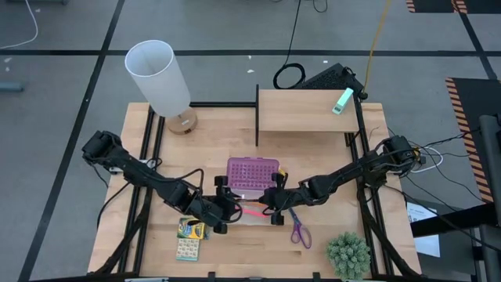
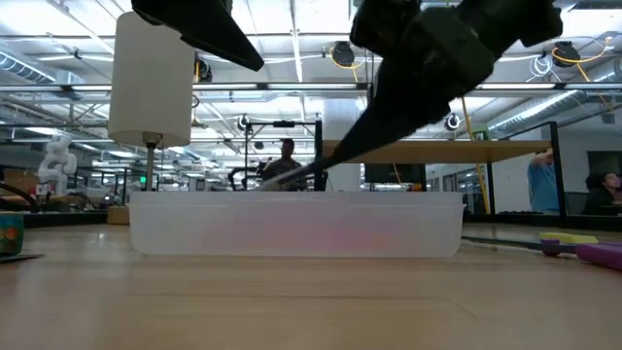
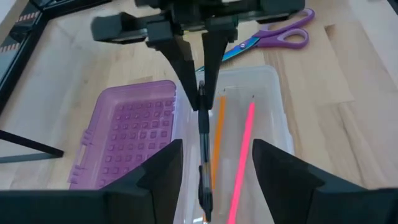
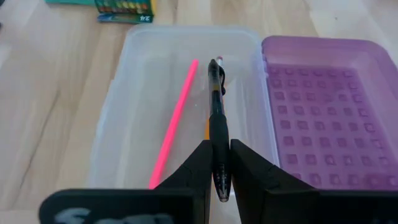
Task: Pack school essentials
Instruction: Put the black ballpen into the violet plastic pencil case, then put the violet scissor into the violet pencil plastic case
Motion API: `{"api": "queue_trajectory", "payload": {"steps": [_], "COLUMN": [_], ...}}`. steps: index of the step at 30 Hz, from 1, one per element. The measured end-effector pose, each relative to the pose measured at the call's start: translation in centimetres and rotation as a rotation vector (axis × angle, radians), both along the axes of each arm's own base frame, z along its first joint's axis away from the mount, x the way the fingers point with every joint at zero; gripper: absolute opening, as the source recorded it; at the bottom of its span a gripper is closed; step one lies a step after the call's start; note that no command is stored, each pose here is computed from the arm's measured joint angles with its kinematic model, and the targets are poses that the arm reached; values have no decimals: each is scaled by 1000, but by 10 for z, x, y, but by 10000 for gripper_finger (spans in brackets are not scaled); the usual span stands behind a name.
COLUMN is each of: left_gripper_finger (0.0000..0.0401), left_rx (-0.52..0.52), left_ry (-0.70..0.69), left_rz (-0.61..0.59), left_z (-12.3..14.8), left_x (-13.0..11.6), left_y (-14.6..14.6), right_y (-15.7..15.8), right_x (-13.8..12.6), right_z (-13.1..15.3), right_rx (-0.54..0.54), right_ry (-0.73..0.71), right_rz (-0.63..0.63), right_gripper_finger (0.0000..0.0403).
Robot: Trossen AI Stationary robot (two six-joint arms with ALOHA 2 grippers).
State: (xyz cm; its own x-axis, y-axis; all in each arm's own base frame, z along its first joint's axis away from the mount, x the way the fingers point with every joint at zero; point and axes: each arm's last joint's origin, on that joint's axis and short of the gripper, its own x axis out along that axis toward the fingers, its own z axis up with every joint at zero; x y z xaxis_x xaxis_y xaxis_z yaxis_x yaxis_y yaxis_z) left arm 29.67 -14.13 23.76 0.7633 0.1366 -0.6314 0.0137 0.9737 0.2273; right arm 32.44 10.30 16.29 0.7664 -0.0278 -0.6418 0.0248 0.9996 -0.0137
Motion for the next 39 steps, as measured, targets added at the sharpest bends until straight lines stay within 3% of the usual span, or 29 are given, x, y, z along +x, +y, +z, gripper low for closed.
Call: {"api": "queue_trajectory", "payload": {"steps": [15,33,39], "left_gripper_finger": [198,198,198], "left_rx": [-22,-56,-63], "left_ry": [-19,-7,-5], "left_rz": [10,-9,-8], "left_z": [2,1,1], "left_x": [3,3,3], "left_y": [3,2,2], "right_y": [-2,-2,-1], "right_x": [4,6,1], "right_z": [-11,-12,0], "right_rx": [60,75,116], "right_ry": [-13,-19,-25], "right_rz": [33,23,67], "right_gripper_finger": [44,152,164]}}
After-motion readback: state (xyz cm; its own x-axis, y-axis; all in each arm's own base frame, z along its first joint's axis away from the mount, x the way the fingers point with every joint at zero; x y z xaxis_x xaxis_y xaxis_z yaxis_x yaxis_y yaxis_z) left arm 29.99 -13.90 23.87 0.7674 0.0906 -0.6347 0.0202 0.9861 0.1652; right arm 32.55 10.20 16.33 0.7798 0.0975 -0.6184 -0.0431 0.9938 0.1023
